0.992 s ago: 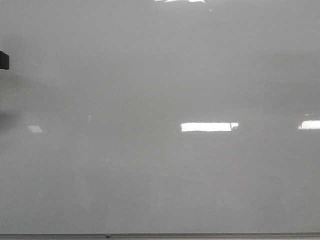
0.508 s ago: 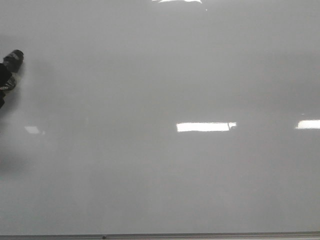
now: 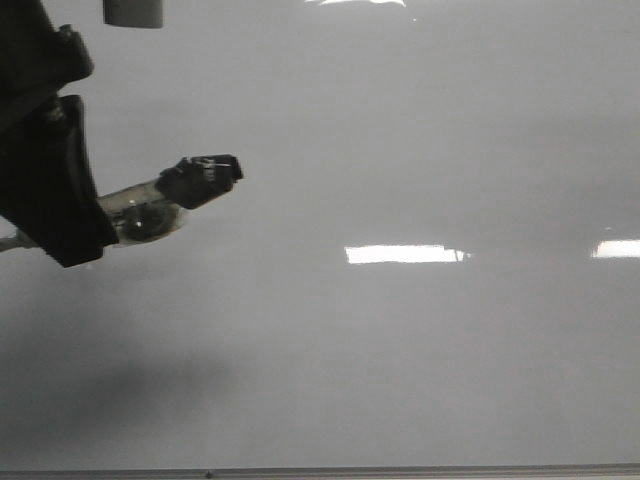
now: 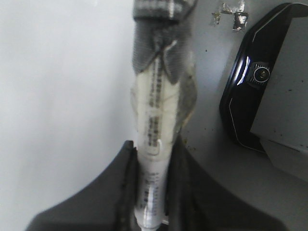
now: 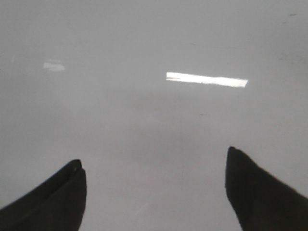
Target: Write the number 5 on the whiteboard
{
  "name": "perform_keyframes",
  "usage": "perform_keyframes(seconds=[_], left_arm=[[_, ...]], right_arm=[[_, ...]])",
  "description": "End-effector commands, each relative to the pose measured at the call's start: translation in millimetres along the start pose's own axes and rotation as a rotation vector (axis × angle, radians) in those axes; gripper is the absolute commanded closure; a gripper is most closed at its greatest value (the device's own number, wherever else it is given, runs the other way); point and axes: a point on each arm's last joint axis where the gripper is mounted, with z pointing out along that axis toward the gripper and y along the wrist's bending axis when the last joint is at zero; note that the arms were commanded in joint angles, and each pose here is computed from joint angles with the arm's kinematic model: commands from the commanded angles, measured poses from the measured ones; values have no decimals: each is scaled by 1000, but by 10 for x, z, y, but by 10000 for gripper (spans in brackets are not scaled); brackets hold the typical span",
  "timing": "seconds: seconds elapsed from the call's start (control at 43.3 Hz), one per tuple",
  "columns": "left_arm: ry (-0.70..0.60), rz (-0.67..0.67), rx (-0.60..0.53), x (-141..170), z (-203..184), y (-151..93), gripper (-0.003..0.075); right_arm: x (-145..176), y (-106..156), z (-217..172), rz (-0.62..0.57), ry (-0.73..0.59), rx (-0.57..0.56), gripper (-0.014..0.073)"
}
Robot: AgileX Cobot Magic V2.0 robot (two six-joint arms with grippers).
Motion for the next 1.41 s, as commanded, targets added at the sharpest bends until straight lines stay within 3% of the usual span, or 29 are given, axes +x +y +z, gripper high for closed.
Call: perform_keyframes(seconds=[0.0, 0.092, 0.231, 0.415, 0.715, 0.969, 1.085, 1.385], left_arm=[[-94, 102, -36, -215, -224, -138, 741], [-112, 180, -45, -326, -257, -245, 741], [-120, 267, -65, -423, -262, -374, 741], [-149, 316, -70, -492, -266, -458, 741], [-151, 319, -67, -495, -267, -462, 741], [-170, 314, -73, -512, -270, -459, 741], [-183, 305, -66, -522, -271, -466, 741], [-211, 292, -64, -546, -276, -471, 741]], right_arm=[[-220, 63, 13, -153, -16, -84, -16], [-294, 195, 83, -262, 91, -237, -16], [-422, 452, 247, -303, 215, -449, -16], [-536, 857, 520, -413, 265, -630, -16], [-605, 1455, 1000, -490, 313, -741, -16], [-522, 1698, 1122, -539, 351, -794, -4], [-501, 1714, 1145, -539, 362, -796, 114], [-481, 1708, 1133, -547, 388, -802, 611]])
